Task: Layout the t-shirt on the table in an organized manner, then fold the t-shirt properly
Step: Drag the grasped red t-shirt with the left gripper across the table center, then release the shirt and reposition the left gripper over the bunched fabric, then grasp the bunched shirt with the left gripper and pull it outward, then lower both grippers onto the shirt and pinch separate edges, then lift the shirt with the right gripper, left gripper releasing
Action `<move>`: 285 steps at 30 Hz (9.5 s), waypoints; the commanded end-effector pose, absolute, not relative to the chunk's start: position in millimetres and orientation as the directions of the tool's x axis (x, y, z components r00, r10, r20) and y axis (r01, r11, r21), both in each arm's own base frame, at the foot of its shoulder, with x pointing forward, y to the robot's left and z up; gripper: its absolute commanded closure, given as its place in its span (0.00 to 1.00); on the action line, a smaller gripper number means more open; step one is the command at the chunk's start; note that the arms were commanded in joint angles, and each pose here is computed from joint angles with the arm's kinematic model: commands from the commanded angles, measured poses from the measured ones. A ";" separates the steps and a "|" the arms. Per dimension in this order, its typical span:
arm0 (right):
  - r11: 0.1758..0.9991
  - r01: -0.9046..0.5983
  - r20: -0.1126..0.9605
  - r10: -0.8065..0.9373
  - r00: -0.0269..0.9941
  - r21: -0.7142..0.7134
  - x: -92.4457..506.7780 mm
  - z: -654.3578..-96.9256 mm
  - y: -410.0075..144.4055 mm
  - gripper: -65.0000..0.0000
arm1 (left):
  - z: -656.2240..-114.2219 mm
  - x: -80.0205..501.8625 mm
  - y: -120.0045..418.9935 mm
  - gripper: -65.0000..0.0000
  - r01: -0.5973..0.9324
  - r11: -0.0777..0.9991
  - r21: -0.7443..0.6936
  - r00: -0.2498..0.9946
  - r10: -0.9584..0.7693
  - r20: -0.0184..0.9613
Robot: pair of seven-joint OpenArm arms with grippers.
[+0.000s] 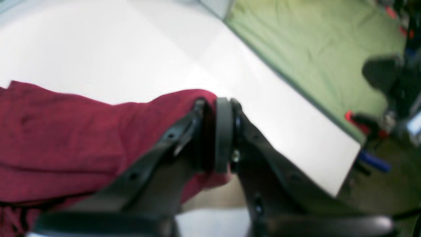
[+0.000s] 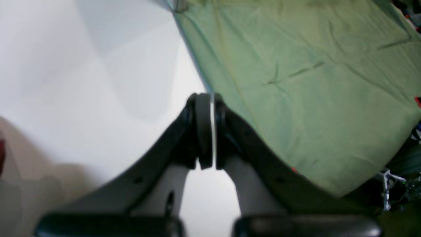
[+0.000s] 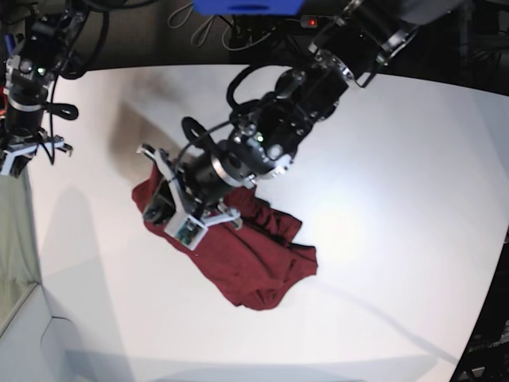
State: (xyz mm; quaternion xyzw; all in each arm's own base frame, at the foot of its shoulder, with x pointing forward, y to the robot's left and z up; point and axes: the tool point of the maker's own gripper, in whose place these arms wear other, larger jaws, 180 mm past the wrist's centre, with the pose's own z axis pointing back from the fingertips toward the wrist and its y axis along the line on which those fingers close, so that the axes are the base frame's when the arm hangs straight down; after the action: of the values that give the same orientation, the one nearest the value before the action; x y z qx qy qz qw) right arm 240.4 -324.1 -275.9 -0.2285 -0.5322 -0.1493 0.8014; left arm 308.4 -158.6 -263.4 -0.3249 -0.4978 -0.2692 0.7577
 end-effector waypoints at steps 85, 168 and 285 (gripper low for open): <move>0.880 0.449 0.937 -0.012 0.350 -0.156 261.6 -278.2 -304.3 1.00 | -278.9 491.9 30.6 1.00 0.213 0.942 -0.258 0.124 0.236 0.964; 0.992 0.097 0.765 -0.002 0.644 -0.079 303.5 -406.5 -216.1 0.71 | -391.7 384.5 6.1 0.30 0.379 0.913 -0.153 0.471 -0.048 0.881; 0.917 -0.347 0.897 0.024 -0.442 -0.195 402.7 37.0 21.8 1.00 | -295.5 373.5 221.3 0.29 -0.111 0.978 -0.175 0.303 0.201 0.932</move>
State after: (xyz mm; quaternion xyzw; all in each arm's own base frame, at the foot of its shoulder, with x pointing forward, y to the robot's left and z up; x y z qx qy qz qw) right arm 408.8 22.2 18.0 0.0956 -0.8118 0.1804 0.5470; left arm 367.0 217.7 -314.2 -0.0413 -0.5577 0.0997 0.8230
